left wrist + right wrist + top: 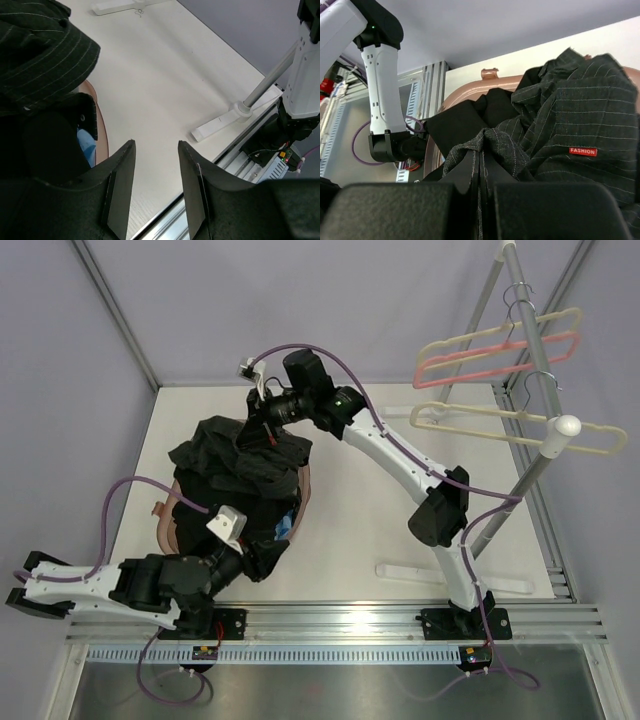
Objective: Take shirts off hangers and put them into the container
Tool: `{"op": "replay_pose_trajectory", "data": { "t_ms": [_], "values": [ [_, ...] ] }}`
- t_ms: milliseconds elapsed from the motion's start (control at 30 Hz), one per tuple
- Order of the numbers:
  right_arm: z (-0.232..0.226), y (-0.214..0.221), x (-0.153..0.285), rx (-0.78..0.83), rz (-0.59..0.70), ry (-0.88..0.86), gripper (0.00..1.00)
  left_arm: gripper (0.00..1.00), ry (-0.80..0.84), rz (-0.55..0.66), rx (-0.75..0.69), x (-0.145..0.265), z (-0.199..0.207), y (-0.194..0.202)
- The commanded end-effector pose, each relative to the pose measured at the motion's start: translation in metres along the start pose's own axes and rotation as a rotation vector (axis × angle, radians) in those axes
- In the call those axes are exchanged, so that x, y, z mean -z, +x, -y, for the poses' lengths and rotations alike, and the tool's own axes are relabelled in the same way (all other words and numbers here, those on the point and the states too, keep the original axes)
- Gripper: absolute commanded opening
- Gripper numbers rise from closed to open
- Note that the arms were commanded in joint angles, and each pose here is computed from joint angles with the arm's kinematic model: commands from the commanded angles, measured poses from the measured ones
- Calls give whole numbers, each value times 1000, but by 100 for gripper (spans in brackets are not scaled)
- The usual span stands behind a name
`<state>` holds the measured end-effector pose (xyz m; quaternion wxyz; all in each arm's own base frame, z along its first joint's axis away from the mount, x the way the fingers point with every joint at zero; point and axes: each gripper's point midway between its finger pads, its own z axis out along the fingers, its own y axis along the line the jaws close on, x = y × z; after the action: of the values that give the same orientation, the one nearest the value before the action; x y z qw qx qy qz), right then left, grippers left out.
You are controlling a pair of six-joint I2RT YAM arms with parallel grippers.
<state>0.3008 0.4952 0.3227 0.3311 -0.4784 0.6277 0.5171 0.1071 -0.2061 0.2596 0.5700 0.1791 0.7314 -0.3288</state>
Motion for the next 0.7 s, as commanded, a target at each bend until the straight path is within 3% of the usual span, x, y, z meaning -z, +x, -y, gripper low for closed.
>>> {"op": "replay_pose_trajectory", "data": {
  "t_ms": [0, 267, 467, 567, 667],
  "values": [
    [9, 1, -2, -53, 32, -66, 0, 43, -59, 96, 72, 8, -18, -25],
    [46, 106, -58, -319, -116, -88, 0, 45, -54, 91, 39, 3, -12, -25],
    [41, 176, -95, -463, -257, -13, 0, 49, -52, 104, 20, 3, -6, -39],
    [37, 202, -101, -497, -326, 21, 0, 49, -44, 114, 8, 3, -4, -45],
    [41, 198, -93, -471, -334, 82, 0, 49, -48, 113, -11, 1, -2, -47]
  ]
}}
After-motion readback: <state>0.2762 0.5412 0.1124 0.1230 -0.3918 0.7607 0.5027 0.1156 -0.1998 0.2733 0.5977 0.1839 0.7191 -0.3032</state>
